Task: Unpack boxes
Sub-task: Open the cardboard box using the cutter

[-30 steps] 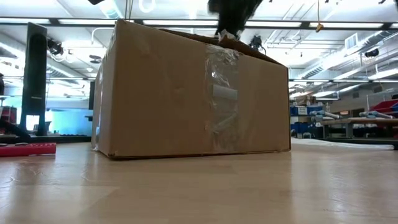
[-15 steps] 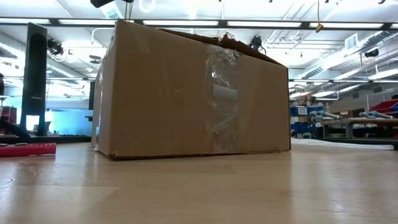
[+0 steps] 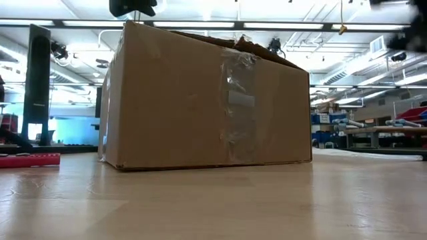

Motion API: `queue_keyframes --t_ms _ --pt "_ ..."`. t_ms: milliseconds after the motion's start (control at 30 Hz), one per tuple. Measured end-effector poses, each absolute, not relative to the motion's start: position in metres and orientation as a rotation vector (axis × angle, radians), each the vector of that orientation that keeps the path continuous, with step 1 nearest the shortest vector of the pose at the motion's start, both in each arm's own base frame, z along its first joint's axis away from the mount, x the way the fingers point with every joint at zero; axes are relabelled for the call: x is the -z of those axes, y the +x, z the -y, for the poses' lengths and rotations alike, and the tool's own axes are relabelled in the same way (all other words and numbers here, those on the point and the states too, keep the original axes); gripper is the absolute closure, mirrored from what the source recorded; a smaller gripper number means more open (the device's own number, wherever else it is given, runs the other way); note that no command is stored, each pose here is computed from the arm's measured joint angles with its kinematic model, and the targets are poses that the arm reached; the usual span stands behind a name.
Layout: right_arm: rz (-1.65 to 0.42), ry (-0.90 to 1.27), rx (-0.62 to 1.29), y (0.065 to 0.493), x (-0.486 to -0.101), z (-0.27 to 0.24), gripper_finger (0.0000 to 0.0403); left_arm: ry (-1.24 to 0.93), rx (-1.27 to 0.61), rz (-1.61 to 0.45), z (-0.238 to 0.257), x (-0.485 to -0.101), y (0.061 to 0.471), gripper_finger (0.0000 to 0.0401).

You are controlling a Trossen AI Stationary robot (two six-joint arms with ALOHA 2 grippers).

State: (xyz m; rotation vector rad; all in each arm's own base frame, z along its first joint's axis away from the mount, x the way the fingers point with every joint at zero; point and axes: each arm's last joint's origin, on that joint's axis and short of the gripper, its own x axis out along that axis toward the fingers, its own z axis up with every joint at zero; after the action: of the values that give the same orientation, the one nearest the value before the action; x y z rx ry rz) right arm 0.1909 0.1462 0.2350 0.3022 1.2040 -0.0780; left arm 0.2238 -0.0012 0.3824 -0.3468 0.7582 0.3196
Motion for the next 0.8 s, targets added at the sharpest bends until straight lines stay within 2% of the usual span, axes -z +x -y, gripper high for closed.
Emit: queue_keyframes --t_ms 133,267,800 --pt "-1.224 0.358 0.140 0.189 -0.194 -0.146 0.0345 -0.360 -0.324 -0.779 0.002 -0.378 0.230 0.0272" --pt "-1.242 0.400 0.206 0.187 -0.170 -0.142 0.0338 -0.372 -0.328 -0.771 0.002 -0.378 0.232 0.0273" --pt "-1.277 0.408 0.283 0.183 -0.156 -0.135 0.0283 -0.376 -0.316 -0.734 0.002 -0.380 0.235 0.0273"
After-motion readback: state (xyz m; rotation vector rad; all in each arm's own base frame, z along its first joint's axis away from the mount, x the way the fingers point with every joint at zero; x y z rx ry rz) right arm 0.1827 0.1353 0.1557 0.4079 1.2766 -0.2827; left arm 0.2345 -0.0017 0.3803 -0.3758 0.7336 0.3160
